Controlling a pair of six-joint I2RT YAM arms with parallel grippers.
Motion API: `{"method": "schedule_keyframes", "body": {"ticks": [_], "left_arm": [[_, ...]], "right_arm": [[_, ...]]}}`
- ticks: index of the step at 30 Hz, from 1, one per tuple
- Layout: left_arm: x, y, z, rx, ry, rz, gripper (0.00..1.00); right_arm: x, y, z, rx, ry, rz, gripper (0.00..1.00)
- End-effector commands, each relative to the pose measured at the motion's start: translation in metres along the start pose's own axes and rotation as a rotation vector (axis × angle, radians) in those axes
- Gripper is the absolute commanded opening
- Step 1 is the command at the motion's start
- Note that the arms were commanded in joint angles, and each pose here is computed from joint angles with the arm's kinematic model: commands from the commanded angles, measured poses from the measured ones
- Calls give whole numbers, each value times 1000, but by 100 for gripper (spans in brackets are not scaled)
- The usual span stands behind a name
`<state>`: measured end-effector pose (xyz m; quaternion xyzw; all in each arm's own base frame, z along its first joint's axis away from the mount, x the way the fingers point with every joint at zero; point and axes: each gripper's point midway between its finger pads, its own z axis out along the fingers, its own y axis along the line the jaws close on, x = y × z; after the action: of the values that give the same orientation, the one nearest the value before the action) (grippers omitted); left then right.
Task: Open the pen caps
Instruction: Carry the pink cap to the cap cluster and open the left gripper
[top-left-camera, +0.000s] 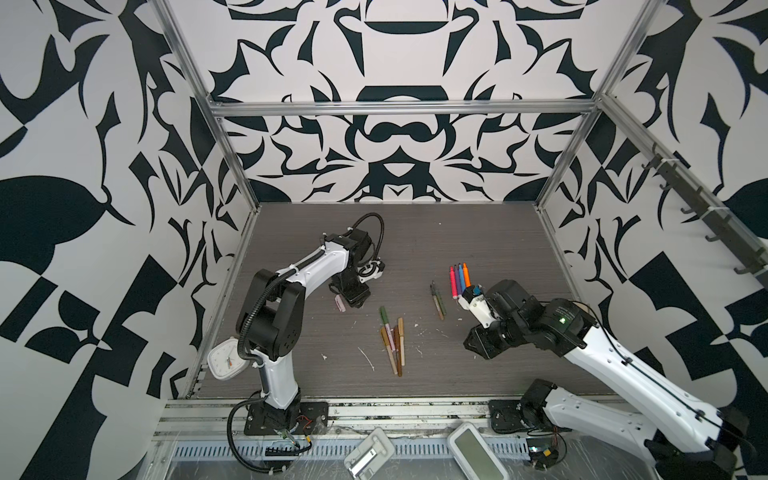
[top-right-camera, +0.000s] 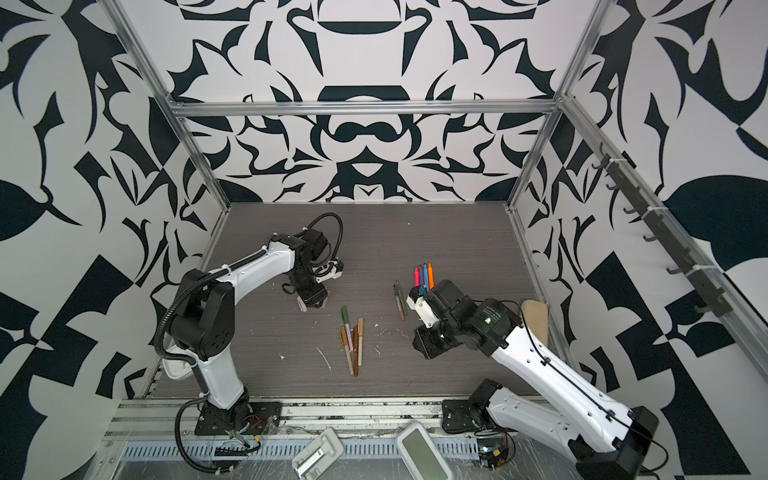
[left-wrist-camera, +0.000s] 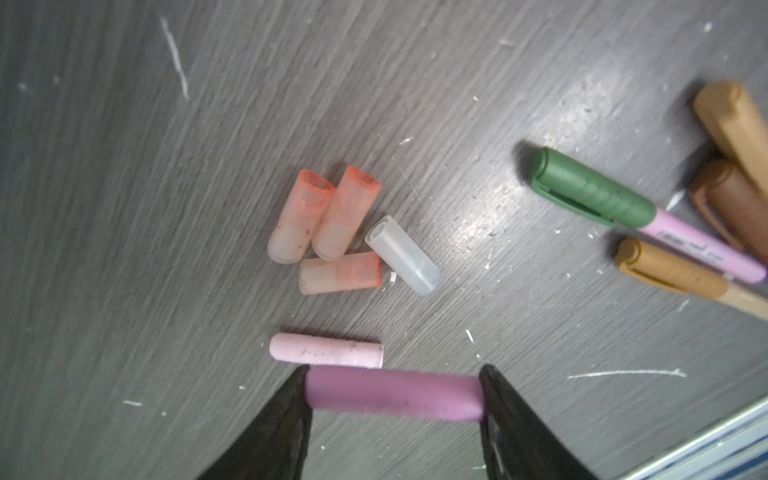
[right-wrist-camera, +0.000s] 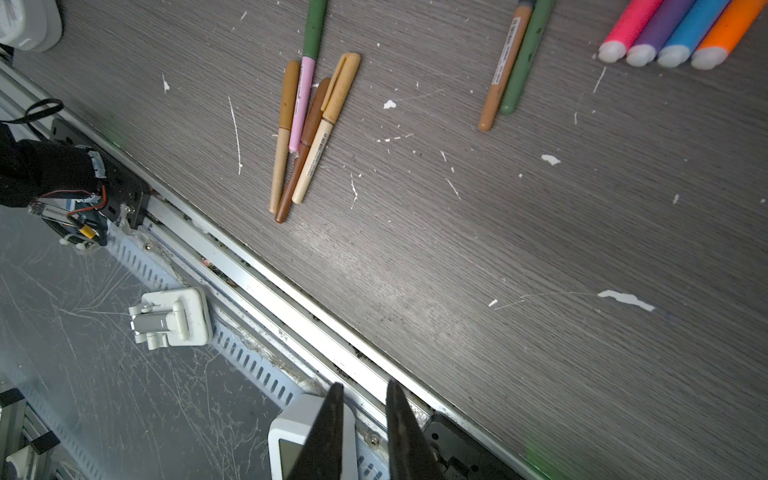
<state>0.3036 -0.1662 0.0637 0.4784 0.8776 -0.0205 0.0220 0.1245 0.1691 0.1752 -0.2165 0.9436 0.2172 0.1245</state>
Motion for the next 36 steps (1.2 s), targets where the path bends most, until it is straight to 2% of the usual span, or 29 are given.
{"method": "schedule_keyframes", "body": {"ticks": [1, 7, 15, 36], "left_arm": [[10, 0, -7, -8, 35, 153, 63], [20, 26, 4, -104, 132, 208, 63], [13, 23, 8, -49, 100, 188, 64], [1, 20, 24, 23, 107, 135, 67]], "right_arm": [[2, 3, -9, -12, -8, 9, 22], [4, 2, -8, -10, 2, 19, 22], [4, 0, -6, -1, 8, 27, 22], [5, 0, -5, -3, 10, 38, 22]]}}
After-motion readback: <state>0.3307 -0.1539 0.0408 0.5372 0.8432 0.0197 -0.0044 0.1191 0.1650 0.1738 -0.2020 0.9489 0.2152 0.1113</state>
